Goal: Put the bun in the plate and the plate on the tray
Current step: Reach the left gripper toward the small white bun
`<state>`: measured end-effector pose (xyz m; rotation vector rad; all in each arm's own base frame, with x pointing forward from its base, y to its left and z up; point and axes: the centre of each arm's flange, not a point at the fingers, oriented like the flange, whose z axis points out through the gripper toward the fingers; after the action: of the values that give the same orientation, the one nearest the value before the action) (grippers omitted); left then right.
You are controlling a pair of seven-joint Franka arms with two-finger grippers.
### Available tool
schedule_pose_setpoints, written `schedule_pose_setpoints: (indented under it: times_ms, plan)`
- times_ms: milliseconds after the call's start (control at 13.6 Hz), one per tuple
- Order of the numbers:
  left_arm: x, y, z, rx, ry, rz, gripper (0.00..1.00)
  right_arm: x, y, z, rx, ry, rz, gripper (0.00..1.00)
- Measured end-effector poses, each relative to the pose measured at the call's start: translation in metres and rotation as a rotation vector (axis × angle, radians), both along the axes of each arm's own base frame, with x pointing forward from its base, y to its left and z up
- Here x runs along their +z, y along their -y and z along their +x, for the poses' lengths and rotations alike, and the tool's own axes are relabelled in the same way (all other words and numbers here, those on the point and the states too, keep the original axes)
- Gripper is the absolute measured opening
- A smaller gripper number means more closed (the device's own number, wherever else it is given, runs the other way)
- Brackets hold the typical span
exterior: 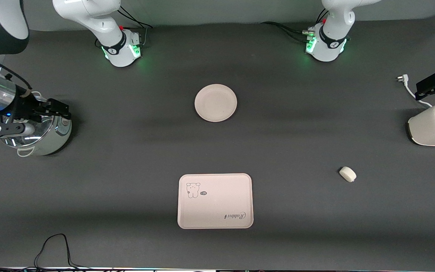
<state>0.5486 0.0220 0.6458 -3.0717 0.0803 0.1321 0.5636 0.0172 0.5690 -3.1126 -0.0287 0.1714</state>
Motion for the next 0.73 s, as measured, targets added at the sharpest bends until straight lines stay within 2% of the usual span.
schedule_pose_setpoints:
  times_ms: [147,441,588,734]
  plan:
    - [-0.001,0.001,0.0,-0.001,-0.002,0.0,1.0,0.002,0.012,0.001,-0.021,0.006,-0.001,1.0]
    - [-0.01,0.001,0.008,-0.005,0.0,-0.003,1.0,0.03,0.007,0.006,-0.013,0.071,0.0,1.0]
    - [-0.038,-0.001,0.032,-0.012,0.013,-0.013,1.0,0.033,0.001,0.014,-0.004,0.084,-0.003,1.0]
    - [-0.089,-0.002,0.064,-0.005,0.016,-0.026,1.0,0.029,-0.003,0.019,0.002,0.078,-0.005,1.0]
